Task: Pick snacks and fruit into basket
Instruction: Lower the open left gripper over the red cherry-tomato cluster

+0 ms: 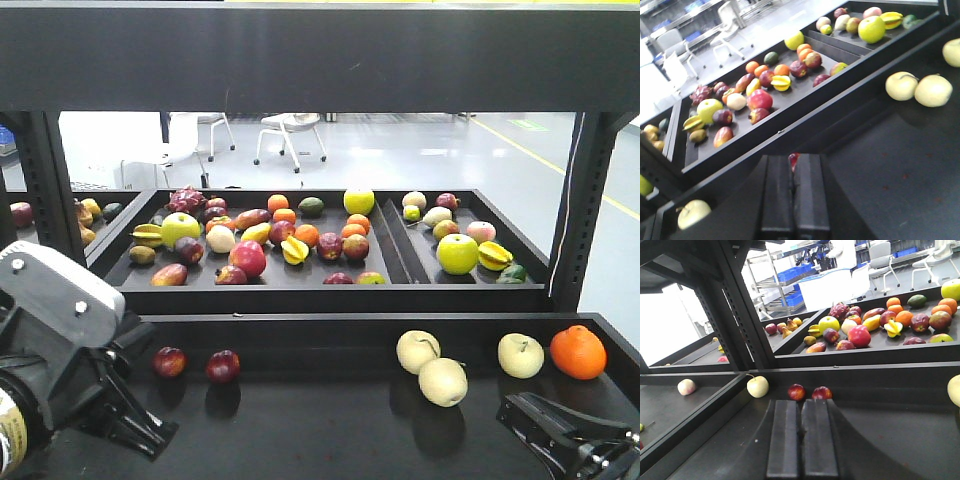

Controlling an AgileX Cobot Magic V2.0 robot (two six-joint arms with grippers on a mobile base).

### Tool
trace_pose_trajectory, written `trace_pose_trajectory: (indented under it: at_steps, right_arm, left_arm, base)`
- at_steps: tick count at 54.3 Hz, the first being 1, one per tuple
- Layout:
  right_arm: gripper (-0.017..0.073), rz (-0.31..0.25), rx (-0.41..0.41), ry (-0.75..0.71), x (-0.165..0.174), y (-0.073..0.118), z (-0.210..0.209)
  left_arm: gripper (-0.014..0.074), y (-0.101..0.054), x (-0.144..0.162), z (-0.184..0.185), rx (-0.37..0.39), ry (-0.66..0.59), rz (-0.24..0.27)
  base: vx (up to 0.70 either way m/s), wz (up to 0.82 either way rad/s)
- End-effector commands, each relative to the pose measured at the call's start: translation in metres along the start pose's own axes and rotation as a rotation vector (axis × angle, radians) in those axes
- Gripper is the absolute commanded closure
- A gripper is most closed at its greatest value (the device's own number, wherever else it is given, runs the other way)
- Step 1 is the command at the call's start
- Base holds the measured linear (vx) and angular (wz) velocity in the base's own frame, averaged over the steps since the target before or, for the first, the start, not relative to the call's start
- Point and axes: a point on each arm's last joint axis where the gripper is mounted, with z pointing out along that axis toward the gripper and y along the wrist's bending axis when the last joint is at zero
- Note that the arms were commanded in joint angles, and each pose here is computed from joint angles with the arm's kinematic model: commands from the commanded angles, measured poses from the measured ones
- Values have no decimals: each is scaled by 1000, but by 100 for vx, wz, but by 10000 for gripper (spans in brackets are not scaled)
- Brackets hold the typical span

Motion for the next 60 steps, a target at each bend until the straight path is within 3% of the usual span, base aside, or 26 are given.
trace_pose_trajectory:
  at_steps: [1,6,10,11,16,21,23,24,26,32,36,40,48,60]
  right_arm:
    - [568,-16,-64,-92,-17,8,1]
    - [568,-16,-64,-92,-17,8,1]
    - [568,-16,-64,-92,-17,8,1]
    - [568,-16,-64,-92,-17,8,1]
    - [568,-16,-64,-92,-17,8,1]
    - [568,-16,-64,-92,-17,8,1]
    - [568,-16,-64,-92,-17,8,1]
    - [568,-16,-64,-92,-17,8,1]
    - [568,-16,-64,-92,-17,8,1]
    - [568,-16,-64,-92,-17,8,1]
    - [568,-16,-64,-92,-17,8,1]
    - [568,-16,-64,-92,-17,8,1]
    - [568,-16,-64,-92,-17,8,1]
    - [568,-16,-64,-92,-17,8,1]
  left_arm:
    - [596,6,-17,-7,-5,-70,55]
    - [596,7,-22,-12,17,-95,75]
    - [596,9,-25,-15,25,-86,11]
    - [596,11,-27,-16,26,-76,-27]
    - [596,17,-30,-17,34,-43,-63]
    - [596,20,-31,-16,62,-19,49]
    - [596,20,-32,-16,77,-23,127]
    - [596,20,-31,-16,88,-21,125]
    - [596,20,-32,-16,107,-36,195]
    - [596,19,-33,-15,153,-74,224]
    - [596,23,-33,-13,150,-96,209]
    - [596,29,-33,-11,130,-104,124]
    - [596,45,-25,-1,77,-88,-127]
    - [596,51,-8,22,45,-20,-237]
  base:
    - [0,0]
    - [0,0]
    - [0,0]
    - [0,0]
    - [0,0]
    - [0,0]
    - [0,0]
    - [0,0]
    - [0,0]
    - [0,0]
    - [0,0]
    - [0,0]
    - [0,0]
    - [0,0]
